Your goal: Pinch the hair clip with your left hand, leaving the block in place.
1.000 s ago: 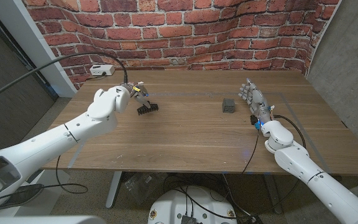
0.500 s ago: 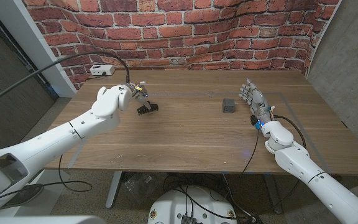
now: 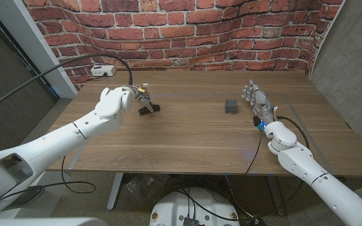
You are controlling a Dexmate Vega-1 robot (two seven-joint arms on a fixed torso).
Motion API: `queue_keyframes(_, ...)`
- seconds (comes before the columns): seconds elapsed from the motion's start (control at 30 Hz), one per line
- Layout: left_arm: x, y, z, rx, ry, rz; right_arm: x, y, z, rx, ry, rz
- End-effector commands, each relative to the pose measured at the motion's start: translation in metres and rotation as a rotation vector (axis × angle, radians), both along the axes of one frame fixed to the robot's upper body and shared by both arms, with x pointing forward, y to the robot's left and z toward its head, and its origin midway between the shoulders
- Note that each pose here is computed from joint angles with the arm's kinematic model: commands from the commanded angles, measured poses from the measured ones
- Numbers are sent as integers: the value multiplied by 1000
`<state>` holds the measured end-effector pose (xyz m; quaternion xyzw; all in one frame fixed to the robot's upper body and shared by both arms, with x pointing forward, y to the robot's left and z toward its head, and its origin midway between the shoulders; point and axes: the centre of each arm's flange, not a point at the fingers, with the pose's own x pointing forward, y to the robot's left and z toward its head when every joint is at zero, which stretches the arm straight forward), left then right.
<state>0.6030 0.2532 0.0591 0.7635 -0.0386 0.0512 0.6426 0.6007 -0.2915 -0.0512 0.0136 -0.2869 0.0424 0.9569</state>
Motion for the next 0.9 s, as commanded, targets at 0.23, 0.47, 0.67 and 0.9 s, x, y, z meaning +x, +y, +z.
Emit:
queue_keyframes(0.23, 9, 0, -2, 1, 27, 11, 5, 2, 0, 1, 17, -5)
queue_keyframes(0.47, 9, 2, 0, -7, 11, 13, 6, 3, 1, 1, 19, -7)
queue_keyframes(0.67, 10, 2, 1, -18, -6, 10, 9, 3, 1, 3, 24, -7)
queue_keyframes(0.9, 12, 1, -1, -24, 5, 2, 11, 2, 0, 8, 25, -8)
